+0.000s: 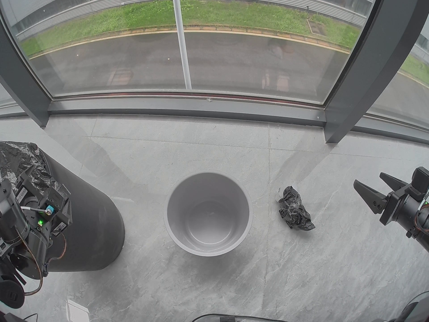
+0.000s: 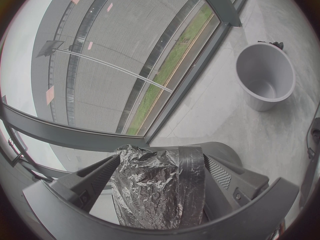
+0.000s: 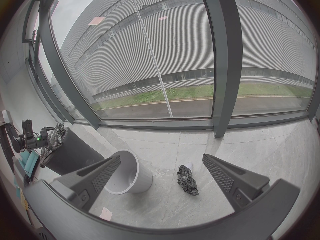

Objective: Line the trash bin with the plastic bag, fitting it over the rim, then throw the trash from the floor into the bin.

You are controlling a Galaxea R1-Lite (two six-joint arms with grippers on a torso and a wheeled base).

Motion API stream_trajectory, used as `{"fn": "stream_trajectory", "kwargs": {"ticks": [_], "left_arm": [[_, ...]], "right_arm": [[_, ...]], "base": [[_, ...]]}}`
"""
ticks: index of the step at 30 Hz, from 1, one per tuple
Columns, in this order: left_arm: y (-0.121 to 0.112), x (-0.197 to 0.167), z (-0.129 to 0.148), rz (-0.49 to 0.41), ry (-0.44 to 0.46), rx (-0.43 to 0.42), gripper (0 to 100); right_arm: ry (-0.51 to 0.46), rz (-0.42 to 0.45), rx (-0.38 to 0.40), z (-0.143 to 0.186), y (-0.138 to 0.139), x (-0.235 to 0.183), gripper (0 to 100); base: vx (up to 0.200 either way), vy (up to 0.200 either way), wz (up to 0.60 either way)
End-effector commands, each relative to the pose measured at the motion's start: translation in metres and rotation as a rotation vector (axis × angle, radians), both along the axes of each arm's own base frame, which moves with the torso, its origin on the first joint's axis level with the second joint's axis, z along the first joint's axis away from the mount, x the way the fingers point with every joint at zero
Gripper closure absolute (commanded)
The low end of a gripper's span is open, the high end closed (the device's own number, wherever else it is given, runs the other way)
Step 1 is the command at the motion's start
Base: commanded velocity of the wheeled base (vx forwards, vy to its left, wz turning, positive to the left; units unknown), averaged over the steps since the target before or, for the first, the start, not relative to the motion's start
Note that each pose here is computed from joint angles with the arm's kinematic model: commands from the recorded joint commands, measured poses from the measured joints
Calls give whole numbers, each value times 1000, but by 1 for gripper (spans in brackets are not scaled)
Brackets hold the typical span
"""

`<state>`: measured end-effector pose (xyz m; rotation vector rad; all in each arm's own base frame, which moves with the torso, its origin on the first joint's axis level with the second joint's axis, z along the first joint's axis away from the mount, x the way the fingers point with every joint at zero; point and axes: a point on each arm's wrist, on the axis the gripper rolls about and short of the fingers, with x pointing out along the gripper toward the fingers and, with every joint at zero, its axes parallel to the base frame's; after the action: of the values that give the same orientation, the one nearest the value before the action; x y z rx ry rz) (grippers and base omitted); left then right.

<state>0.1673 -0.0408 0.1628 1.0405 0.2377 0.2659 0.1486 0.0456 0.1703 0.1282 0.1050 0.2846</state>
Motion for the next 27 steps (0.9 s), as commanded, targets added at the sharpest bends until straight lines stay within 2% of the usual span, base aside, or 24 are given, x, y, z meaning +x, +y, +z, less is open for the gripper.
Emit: {"fn": "stream_trajectory", "kwargs": {"ticks": [1,11,12,16,27], "left_arm": [[-2,7,-4,12,20,15,0],[-1,7,-2,22,14,23,0],[-1,7,-2,22,13,23,100],[-1,7,-1,51,9,22,100],[-1,6,2,50,-13,-1,100]], "right_arm": [[2,3,0,-1,0,-1,0],[1,3,0,-1,0,-1,0],[1,3,0,-1,0,-1,0],[-8,3,3,0,0,-2,0],[-8,3,1,-1,0,-2,0]], "base": [[0,0,0],[0,0,0],[0,0,0],[0,0,0],[0,0,0]]}}
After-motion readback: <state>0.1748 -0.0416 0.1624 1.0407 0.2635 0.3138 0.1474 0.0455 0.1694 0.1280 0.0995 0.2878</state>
